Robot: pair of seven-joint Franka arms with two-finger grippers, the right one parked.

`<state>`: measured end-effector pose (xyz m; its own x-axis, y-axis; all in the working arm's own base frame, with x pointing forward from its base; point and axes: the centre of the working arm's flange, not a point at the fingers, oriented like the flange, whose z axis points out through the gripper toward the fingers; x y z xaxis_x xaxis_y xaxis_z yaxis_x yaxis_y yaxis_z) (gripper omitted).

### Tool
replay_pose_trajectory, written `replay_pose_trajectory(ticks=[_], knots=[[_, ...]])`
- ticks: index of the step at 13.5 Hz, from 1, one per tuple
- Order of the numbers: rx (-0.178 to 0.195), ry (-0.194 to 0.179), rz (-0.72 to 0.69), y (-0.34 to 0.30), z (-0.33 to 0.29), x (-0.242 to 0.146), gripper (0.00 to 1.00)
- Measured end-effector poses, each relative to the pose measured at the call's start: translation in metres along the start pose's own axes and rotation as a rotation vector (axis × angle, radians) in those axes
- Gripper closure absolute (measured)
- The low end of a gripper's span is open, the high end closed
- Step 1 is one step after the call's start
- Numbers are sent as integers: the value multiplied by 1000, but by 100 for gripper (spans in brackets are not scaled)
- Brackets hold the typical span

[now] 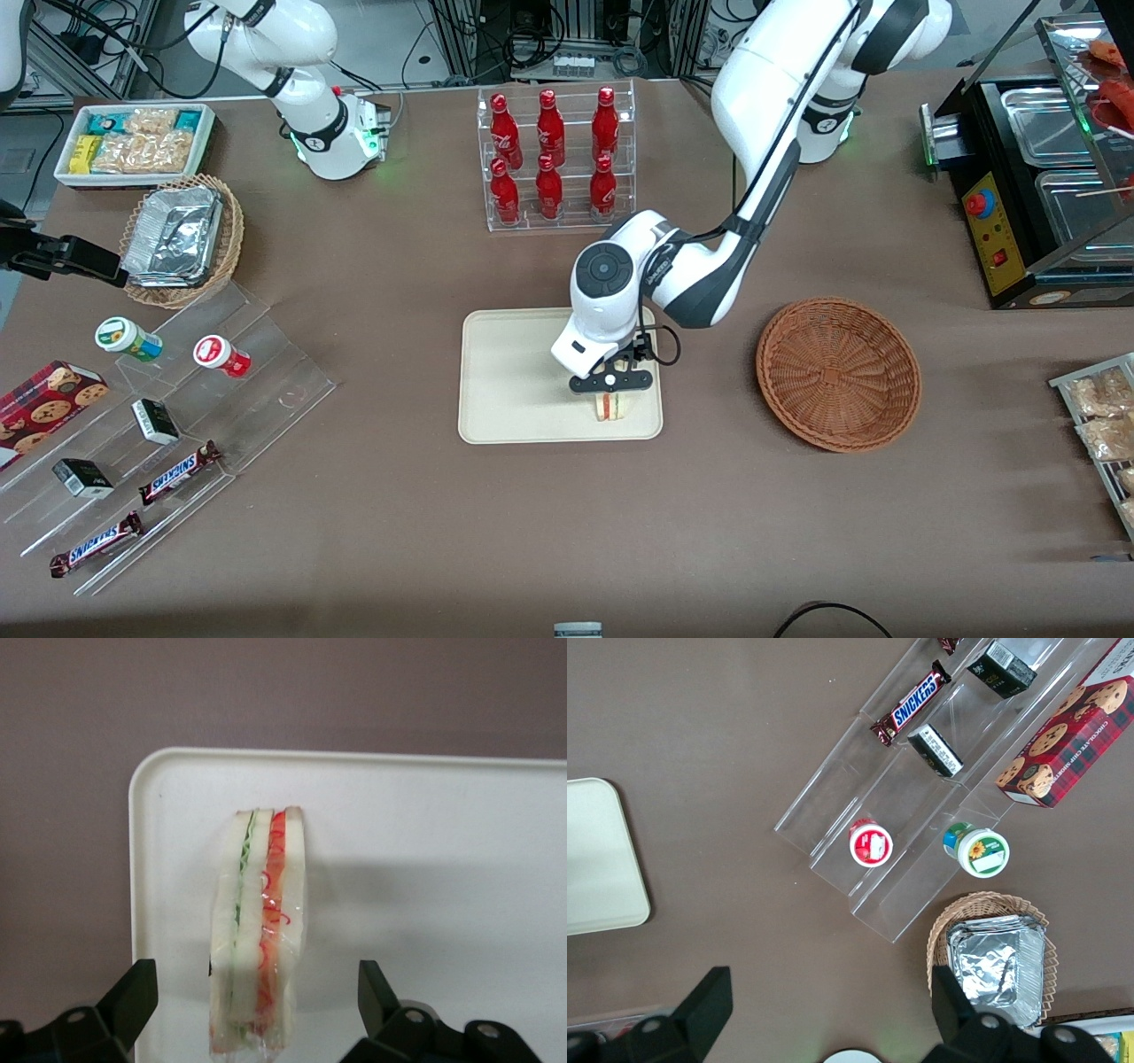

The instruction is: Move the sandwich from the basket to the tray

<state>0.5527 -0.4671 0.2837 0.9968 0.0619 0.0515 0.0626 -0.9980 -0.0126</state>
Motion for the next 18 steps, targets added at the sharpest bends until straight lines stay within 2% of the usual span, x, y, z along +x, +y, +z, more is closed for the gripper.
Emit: replay_pose_trajectory(ticks=[4,7,9,11,14,16,18], knots=[[-7,21,-90,-47,-45,39,0],[-5,19,-169,-102,-63,75,0],[-24,-5,-199,-138,-72,95,0],[-28,-36,-208,-179,-79,112,0],[-67,-63,-212,-244,-97,136,0],[-56,-101,-193,-291,-115,141,0],[-63,-127,-172,-329,-141,141,0]])
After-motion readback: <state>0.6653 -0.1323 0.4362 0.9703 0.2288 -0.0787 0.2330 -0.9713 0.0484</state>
